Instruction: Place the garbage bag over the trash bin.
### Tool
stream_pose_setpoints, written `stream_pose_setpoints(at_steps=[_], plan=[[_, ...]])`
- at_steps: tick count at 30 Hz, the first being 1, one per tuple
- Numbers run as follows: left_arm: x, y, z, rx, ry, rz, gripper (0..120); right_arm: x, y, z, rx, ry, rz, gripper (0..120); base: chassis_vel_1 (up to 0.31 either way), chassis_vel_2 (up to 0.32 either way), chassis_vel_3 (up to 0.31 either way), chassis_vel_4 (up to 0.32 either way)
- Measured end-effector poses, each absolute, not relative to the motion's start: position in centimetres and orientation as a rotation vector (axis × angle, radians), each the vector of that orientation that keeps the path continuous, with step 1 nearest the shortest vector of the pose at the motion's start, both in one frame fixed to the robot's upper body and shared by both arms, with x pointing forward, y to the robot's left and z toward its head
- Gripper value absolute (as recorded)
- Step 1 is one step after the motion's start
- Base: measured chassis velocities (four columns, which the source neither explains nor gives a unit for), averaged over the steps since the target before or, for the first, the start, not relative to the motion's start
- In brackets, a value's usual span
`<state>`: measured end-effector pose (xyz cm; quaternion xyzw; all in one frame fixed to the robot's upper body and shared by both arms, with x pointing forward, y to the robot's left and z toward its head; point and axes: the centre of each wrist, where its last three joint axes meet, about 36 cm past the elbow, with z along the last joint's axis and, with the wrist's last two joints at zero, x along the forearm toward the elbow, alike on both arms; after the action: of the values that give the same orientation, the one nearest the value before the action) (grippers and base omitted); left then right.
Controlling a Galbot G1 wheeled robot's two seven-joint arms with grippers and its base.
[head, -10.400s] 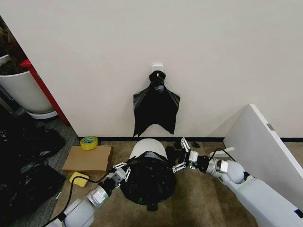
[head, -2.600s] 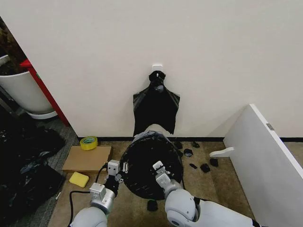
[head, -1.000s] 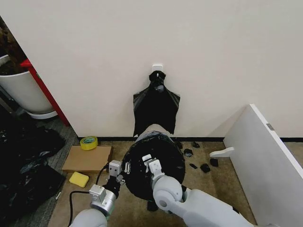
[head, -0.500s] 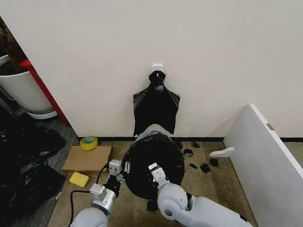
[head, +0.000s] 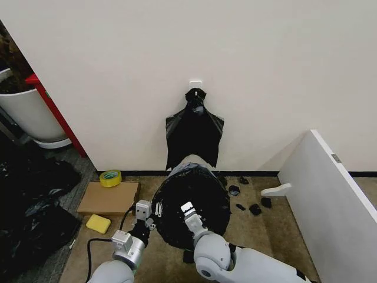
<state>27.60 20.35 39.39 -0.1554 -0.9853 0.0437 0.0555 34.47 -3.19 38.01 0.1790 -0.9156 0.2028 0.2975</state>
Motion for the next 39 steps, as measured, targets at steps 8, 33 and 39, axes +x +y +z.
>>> stream_pose_setpoints(at_steps=[8,33,39], plan=[[27.5,20.4,39.7,-0.474,-2.994,0.134,0,35.7,-3.5,37.1,0.391,-2.431,0.660,0,0.000,0.000,0.000,0.000],[32.4,20.4,41.1,-0.004,-2.560,0.551,0,31.2,-10.9,39.4,1.247,-3.296,0.046,43,0.000,0.000,0.000,0.000],[35.5,23.5,41.5,0.183,-2.458,0.735,0,29.8,-10.4,40.0,0.605,-3.373,0.159,64,0.000,0.000,0.000,0.000]])
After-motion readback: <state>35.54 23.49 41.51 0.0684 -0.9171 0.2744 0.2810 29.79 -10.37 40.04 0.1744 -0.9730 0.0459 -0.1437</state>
